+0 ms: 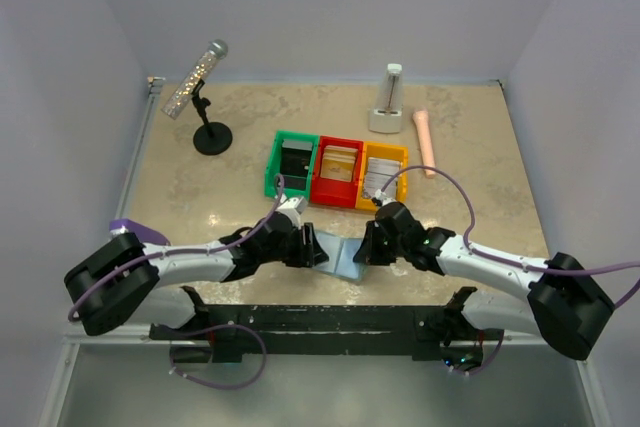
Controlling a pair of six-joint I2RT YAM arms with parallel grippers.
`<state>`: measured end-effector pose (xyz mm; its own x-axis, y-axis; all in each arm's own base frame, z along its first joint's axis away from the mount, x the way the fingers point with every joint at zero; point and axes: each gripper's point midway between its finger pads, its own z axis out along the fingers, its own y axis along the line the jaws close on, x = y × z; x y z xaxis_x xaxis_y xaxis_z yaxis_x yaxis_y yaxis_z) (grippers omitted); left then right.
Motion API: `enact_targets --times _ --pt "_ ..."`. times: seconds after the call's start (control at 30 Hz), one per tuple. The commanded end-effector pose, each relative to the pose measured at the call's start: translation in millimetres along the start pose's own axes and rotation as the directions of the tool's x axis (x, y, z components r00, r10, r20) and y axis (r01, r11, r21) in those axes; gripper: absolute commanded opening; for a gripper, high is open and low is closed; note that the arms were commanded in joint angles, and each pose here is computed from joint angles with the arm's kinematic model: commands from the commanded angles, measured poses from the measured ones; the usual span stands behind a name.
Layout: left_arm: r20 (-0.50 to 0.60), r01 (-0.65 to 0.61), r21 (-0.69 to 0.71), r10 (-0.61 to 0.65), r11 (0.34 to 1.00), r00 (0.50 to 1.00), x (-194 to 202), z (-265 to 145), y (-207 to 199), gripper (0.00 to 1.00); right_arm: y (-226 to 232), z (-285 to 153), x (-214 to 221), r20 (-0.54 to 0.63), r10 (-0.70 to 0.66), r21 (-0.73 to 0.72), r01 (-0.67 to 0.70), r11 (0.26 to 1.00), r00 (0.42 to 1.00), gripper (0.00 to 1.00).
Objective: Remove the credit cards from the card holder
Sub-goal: Open the card holder at the center of the board.
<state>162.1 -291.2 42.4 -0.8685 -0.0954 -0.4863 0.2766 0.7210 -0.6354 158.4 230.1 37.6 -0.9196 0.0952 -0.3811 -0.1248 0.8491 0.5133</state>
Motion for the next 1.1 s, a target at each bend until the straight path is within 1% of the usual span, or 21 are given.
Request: enact_targets --times 0.0,0.2,0.37,0.57,0.63,0.73,0.9,1.07 --pt "0.019 -0.02 0.102 0.018 0.995 1.0 -13.3 3.7 -30.1 0.52 3.3 -2.0 -8.2 0.013 -0.026 0.01 0.026 1.0 1.0 0.0" --pt "0.003 -0.031 0.206 0.031 0.978 1.0 -11.8 5.5 -49.9 0.51 2.7 -0.5 -5.9 0.003 -0.025 0.01 0.025 1.0 1.0 0.0" --pt "0.012 -0.047 0.283 0.045 0.958 0.999 -14.5 3.1 -66.1 0.51 3.7 -1.0 -3.9 -0.006 -0.02 0.004 0.02 1.0 1.0 0.0" --pt "0.026 -0.059 0.316 0.054 0.947 0.998 -16.8 0.9 -72.7 0.52 1.1 -1.8 -3.0 -0.002 -0.011 0.01 0.011 1.0 1.0 0.0" --pt "0.051 -0.06 0.287 0.047 0.956 0.998 -20.4 -1.3 -67.1 0.52 -0.3 -1.9 -1.9 -0.003 -0.009 0.013 0.009 1.0 1.0 0.0" --pt "0.086 -0.061 0.198 0.045 0.978 0.995 -27.1 -5.6 -52.6 0.51 -1.5 -1.7 -1.4 -0.005 -0.012 0.018 0.012 1.0 1.0 0.0" --pt "0.073 -0.037 0.039 0.034 0.999 0.997 -23.7 -4.7 -21.4 0.52 -1.7 -1.4 -1.6 -0.004 -0.013 0.019 0.013 1.0 1.0 0.0" --pt "0.053 -0.026 0.011 0.025 1.0 0.998 -19.6 -0.1 -15.2 0.51 -2.0 -1.4 -0.9 -0.004 -0.012 0.017 0.012 1.0 1.0 0.0"
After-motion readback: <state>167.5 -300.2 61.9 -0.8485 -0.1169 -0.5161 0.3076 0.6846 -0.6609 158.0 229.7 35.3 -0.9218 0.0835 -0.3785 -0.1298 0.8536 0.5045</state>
